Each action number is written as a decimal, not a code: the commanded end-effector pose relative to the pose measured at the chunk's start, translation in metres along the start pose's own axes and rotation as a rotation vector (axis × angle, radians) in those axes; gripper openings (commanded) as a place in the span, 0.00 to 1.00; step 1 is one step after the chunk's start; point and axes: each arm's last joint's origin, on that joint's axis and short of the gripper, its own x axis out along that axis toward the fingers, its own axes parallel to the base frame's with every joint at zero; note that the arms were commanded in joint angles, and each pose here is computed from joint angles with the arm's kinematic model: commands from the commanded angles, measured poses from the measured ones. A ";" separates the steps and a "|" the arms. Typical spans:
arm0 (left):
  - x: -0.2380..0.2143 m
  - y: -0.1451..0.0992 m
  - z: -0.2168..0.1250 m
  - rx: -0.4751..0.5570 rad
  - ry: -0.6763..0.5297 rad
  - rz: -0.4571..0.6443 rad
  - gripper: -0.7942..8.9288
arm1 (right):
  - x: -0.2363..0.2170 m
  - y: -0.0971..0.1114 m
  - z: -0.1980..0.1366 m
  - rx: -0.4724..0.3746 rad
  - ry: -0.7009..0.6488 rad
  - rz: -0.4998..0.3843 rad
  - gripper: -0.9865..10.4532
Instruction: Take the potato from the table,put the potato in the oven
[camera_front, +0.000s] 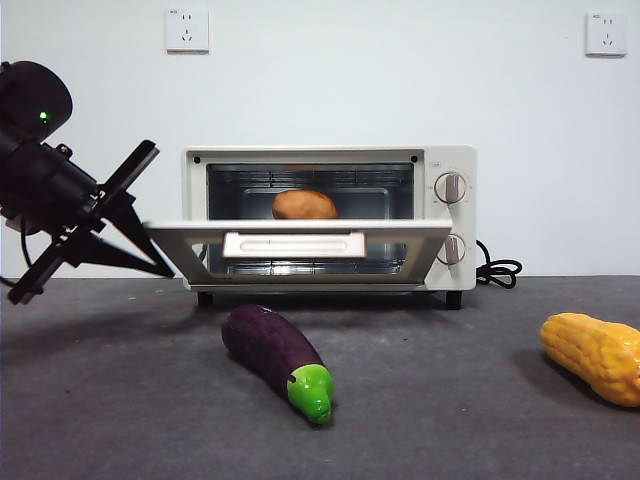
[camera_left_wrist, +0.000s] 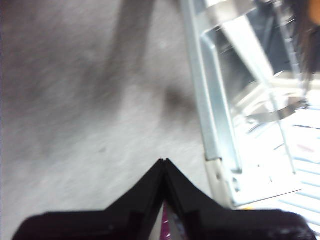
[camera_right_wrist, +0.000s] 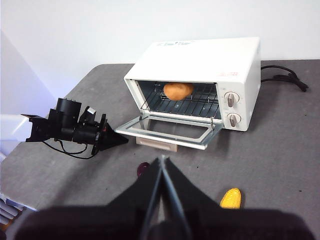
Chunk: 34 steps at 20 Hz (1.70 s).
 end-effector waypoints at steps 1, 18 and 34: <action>-0.003 -0.008 0.002 -0.012 -0.021 -0.063 0.08 | 0.000 -0.001 -0.002 0.006 0.020 -0.005 0.09; -0.013 -0.045 0.026 -0.007 -0.161 -0.188 0.08 | 0.000 -0.001 -0.002 0.006 0.018 -0.008 0.09; -0.033 -0.089 0.052 0.058 -0.389 -0.213 0.08 | 0.000 -0.002 -0.002 0.002 0.005 -0.047 0.09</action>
